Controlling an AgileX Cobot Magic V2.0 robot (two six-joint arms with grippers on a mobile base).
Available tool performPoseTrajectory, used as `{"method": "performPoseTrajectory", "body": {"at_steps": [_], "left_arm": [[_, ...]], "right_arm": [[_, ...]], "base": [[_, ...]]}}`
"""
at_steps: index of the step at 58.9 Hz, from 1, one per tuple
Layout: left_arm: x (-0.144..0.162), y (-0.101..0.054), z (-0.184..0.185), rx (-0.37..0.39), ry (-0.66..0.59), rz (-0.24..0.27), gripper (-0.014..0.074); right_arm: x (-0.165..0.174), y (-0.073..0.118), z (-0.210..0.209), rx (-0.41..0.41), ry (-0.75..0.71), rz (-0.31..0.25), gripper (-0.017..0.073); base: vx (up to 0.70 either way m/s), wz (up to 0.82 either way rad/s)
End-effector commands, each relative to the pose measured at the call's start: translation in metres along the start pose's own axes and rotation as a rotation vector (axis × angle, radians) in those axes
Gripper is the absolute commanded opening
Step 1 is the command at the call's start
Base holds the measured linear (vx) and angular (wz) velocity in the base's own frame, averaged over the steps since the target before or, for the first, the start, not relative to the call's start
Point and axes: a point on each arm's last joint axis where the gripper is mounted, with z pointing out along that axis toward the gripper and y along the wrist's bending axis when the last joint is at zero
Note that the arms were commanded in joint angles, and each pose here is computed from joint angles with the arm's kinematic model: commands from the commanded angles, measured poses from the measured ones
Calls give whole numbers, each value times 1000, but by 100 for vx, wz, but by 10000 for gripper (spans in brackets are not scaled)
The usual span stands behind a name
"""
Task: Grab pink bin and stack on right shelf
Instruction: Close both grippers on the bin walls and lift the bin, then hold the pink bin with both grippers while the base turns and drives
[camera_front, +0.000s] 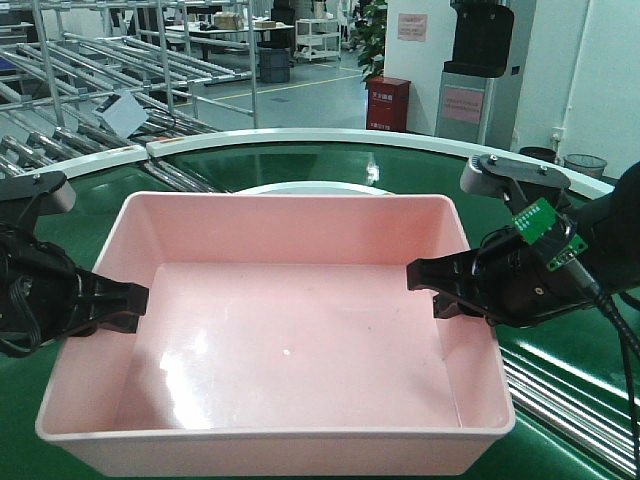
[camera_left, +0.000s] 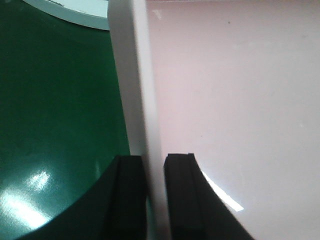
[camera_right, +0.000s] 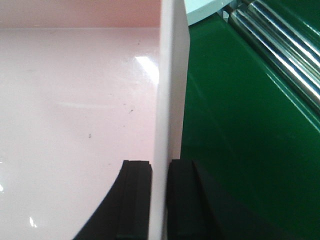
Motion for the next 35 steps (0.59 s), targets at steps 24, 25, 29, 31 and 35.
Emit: {"method": "performPoseTrajectory", "body": {"at_steps": [24,25,29,31,35], "left_arm": [[-11,-7,-24,21,-122,20,-5],[-11,-7,-24,21,-122,20,-5],[-11,-7,-24,21,-122,20,-5],[-11,-7,-24,21,-122,20,-5],[-11,-7,-24,21,-122,20,-5]], "right_arm": [[-18,1,-25,-17,-162,-25,-9],[-18,1,-25,-17,-162,-25,-9],[-18,1,-25,-17,-162,-25,-9],[-18,1,-25,-17,-162,-25,-9],[-18,1,-25,-17,-163,-25,-9]], "base": [[-23,-7],[-27,-14],[-27,-15],[-27,-17],[-26,-21]]}}
